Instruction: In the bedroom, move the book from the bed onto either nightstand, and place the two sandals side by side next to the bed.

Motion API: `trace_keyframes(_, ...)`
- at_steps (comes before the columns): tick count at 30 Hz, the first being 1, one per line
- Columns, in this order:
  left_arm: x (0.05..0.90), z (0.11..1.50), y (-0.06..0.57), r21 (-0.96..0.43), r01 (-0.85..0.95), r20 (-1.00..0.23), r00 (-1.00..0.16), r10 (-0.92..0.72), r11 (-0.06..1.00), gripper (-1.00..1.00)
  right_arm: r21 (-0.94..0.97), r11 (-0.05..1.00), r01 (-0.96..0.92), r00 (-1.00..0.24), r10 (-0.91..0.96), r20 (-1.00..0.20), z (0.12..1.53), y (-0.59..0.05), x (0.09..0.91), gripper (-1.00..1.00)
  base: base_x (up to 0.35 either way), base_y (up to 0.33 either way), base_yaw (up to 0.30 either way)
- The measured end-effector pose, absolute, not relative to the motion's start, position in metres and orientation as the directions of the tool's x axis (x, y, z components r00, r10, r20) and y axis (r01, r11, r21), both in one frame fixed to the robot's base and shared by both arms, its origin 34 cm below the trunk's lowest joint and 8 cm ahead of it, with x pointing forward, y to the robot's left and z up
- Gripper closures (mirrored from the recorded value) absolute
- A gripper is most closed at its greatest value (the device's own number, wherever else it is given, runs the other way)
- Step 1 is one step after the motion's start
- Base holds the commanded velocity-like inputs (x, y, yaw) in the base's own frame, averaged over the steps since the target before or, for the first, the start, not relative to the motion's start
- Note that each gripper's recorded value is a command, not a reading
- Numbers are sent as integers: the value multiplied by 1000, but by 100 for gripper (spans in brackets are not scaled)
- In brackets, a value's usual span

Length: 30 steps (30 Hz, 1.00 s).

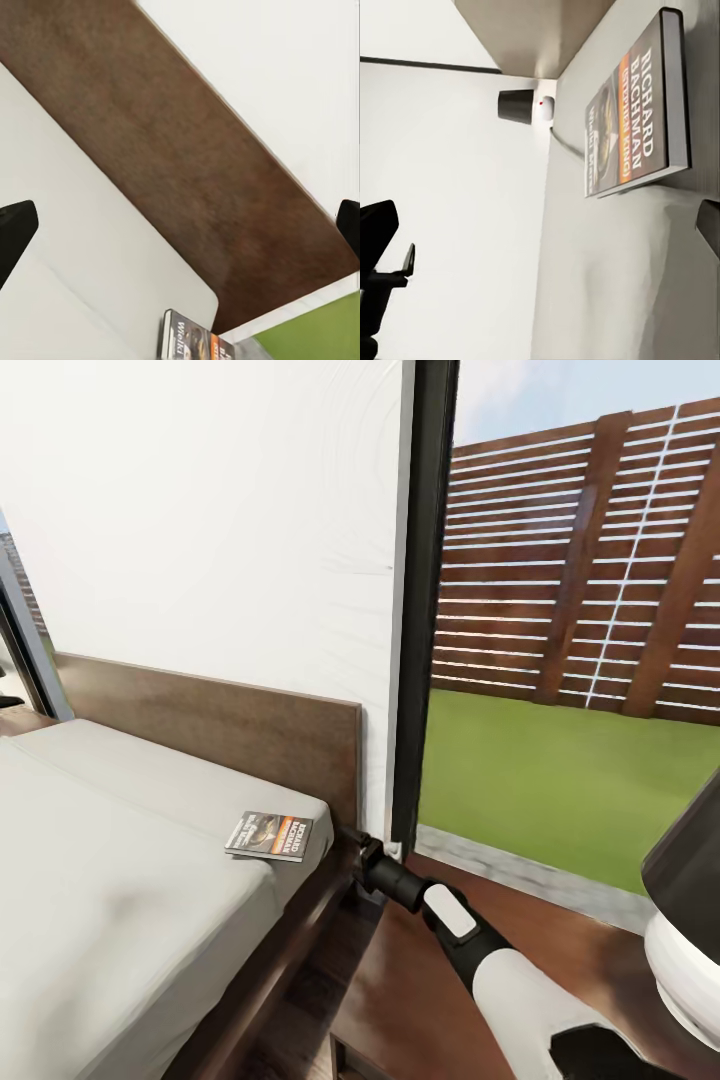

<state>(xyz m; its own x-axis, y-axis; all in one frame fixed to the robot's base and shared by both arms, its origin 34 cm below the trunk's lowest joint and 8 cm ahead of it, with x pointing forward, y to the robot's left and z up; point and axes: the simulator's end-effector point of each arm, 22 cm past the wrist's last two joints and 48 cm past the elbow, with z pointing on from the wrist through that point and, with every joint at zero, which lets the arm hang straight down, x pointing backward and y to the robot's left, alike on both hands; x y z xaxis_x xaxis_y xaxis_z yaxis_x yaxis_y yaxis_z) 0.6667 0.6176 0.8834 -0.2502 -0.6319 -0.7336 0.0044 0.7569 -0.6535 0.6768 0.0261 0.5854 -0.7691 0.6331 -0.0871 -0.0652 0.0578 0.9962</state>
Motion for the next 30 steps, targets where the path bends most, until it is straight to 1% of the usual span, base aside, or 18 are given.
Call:
trace_keyframes(10,665,903,612,-629,37,-762,-229,-606,777,-100,994,100,-51,-731,674,-105,568,17,683,-100,0,0,0)
trace_keyframes(18,665,905,609,-618,41,-771,-229,-595,785,-100,981,175,-79,-726,664,-177,558,16,683,-100,0,0,0)
trace_keyframes(22,669,902,602,-612,44,-774,-243,-585,790,-100,976,201,-87,-727,657,-200,555,16,682,-100,0,0,0)
trace_keyframes(30,682,892,582,-613,61,-770,-270,-578,788,-100,972,215,-95,-718,661,-216,553,14,684,-100,0,0,0)
